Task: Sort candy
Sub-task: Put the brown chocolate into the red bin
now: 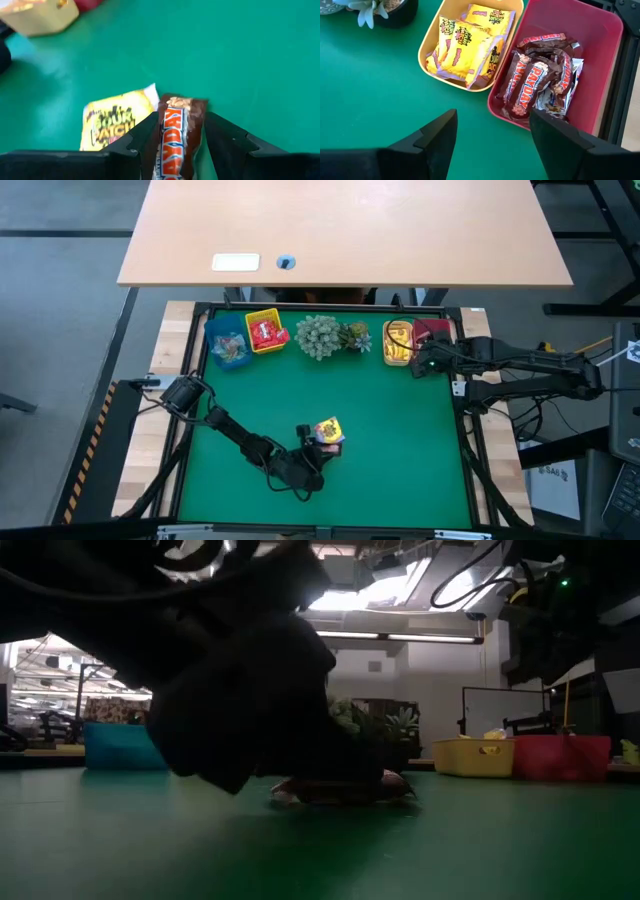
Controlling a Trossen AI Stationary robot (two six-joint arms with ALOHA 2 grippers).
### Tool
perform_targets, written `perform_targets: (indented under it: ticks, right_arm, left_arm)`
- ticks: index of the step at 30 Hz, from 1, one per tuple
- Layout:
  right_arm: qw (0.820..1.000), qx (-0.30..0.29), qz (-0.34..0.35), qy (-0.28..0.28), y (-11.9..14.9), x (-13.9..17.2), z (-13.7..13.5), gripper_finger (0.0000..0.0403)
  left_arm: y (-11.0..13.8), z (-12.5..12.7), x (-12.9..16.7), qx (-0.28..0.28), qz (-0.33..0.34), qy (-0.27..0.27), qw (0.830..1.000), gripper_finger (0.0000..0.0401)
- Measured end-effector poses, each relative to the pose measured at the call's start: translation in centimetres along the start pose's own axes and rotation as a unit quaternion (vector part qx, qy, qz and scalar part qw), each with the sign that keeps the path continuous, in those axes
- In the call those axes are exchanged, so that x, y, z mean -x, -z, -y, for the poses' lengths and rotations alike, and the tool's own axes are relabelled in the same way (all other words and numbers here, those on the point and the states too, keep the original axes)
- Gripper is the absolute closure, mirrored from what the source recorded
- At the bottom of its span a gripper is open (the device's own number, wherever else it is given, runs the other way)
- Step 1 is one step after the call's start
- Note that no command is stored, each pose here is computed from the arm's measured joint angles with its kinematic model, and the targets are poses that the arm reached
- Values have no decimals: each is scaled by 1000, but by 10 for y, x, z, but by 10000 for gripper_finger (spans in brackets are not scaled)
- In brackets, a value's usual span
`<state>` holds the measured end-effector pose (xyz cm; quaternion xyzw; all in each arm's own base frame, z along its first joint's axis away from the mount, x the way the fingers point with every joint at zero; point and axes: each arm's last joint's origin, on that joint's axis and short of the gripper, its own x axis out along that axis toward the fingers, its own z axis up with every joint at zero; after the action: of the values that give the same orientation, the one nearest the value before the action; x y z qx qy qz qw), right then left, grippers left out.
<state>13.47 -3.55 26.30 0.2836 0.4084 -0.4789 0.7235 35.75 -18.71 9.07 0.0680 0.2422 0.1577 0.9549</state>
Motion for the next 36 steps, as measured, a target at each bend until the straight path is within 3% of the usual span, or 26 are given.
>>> perform_targets:
  ticks: [12,18,23,27,32,36]
  right_arm:
    - [1000,-1,-2,-4,0,0,-1,155]
    - [992,-18,-62,-111,-1,1,-12,155]
    - [965,-33,-88,-243,-6,1,-30,155]
    - [929,-24,-94,-357,0,-10,-48,155]
    - [885,25,-91,-456,28,-22,-71,155]
    - [863,65,-92,-493,59,-26,-86,155]
  left_arm:
    - [9,-6,-4,80,-68,30,994,262]
    - [7,-8,-7,89,-69,40,993,294]
    - [5,-7,-8,111,-57,48,991,313]
    - [2,-5,-9,126,-45,64,989,314]
    - [-4,-3,-9,147,-25,81,985,315]
    - [-10,-2,-9,167,-1,89,982,315]
